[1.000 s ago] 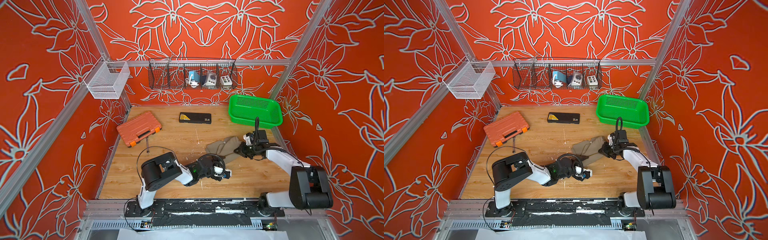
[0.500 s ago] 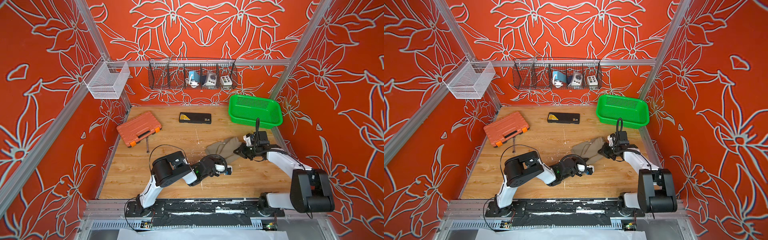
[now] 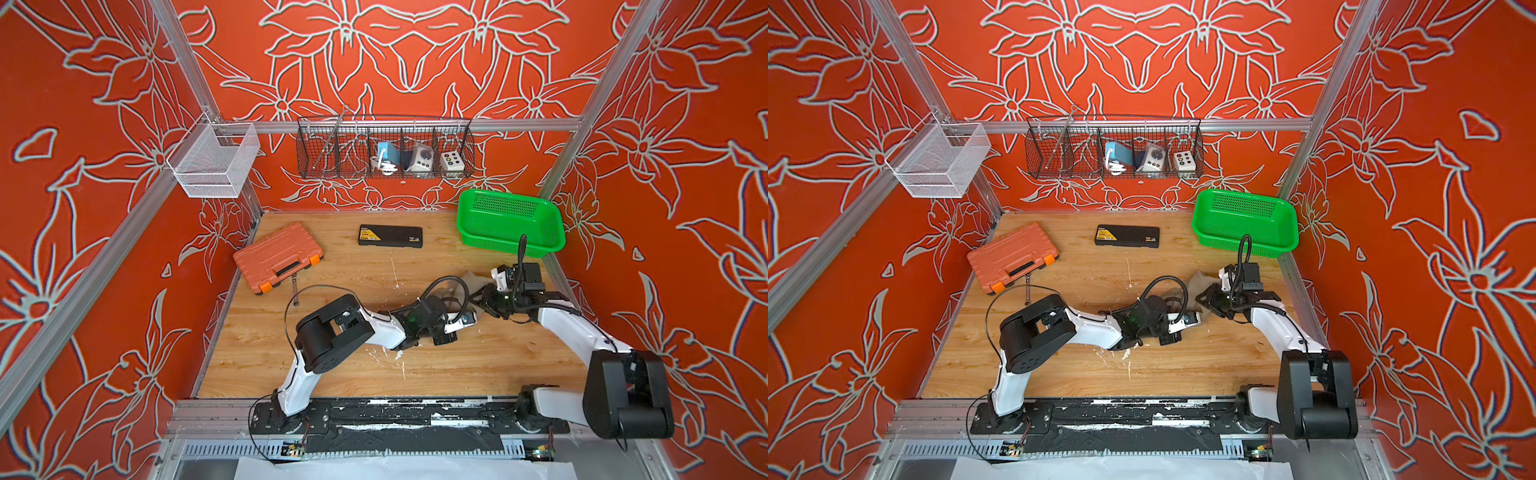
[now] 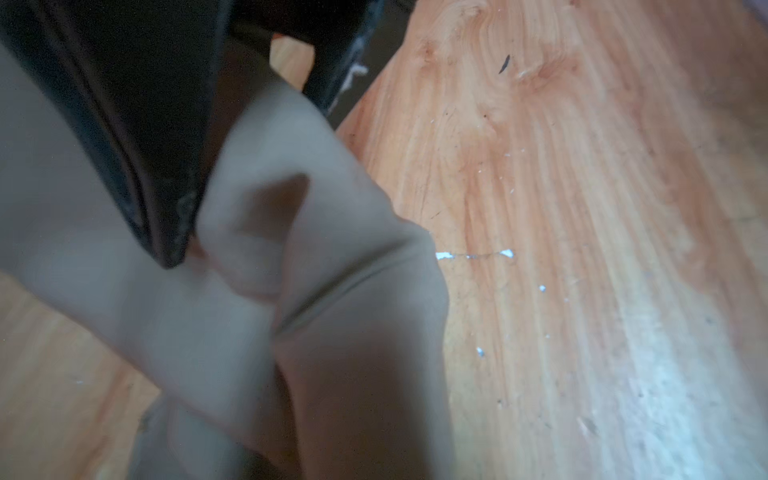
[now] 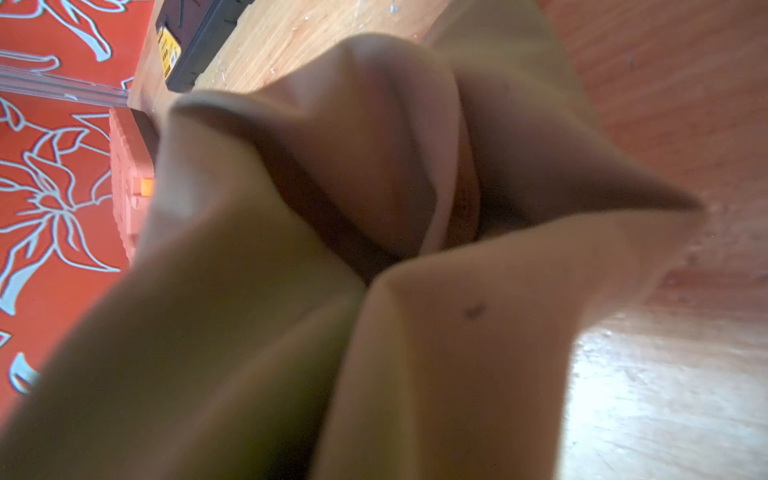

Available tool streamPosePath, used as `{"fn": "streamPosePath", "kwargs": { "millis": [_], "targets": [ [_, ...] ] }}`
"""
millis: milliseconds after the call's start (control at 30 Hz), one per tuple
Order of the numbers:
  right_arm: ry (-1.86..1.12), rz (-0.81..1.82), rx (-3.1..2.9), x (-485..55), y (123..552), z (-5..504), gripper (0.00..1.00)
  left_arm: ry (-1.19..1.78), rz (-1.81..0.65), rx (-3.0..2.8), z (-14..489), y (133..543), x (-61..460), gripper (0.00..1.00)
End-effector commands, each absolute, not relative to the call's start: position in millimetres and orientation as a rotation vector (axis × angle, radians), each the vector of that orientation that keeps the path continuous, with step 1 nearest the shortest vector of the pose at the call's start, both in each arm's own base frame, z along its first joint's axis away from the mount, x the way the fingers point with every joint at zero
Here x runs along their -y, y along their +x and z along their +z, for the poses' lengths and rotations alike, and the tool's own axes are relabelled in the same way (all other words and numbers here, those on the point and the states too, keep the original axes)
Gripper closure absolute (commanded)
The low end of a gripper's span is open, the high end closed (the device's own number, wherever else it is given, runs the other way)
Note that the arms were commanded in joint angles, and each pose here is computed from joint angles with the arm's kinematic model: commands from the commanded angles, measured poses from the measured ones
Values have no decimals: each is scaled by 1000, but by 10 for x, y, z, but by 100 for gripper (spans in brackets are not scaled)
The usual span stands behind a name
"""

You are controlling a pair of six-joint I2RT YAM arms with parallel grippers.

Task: Roll up the skirts
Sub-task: Roll the skirt at the center of the board.

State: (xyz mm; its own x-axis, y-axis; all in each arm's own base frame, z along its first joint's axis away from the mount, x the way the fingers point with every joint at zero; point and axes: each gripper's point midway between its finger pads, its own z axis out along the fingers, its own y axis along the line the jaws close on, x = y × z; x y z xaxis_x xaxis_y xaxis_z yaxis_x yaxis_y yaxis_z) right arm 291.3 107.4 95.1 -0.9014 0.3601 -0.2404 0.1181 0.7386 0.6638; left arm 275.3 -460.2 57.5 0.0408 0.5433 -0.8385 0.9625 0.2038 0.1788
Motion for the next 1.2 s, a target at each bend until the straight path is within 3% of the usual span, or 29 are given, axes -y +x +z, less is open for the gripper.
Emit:
{"fn": "streamPosePath", "kwargs": {
  "millis": [0, 200, 500, 867, 1167],
  "targets": [
    [352, 1009, -2562, -1124, 2890, 1046, 63, 1423, -1037, -1898, 513, 2538, 4590, 100],
    [352, 1035, -2559, -1143, 2923, 1040, 58, 1161, -1435, -2004, 500, 2469, 4343, 100],
    [361, 954, -2529, -1007, 2855, 1124, 24, 920, -1601, -2005, 532, 2440, 4045, 100],
    [376, 1073, -2522, -1099, 2470, 868, 14, 773, -1777, -1977, 510, 2441, 3899, 100],
    [457, 1210, -2416, -1186, 2594, 732, 14, 668, -1847, -1996, 420, 2483, 3839, 100]
  ]
}}
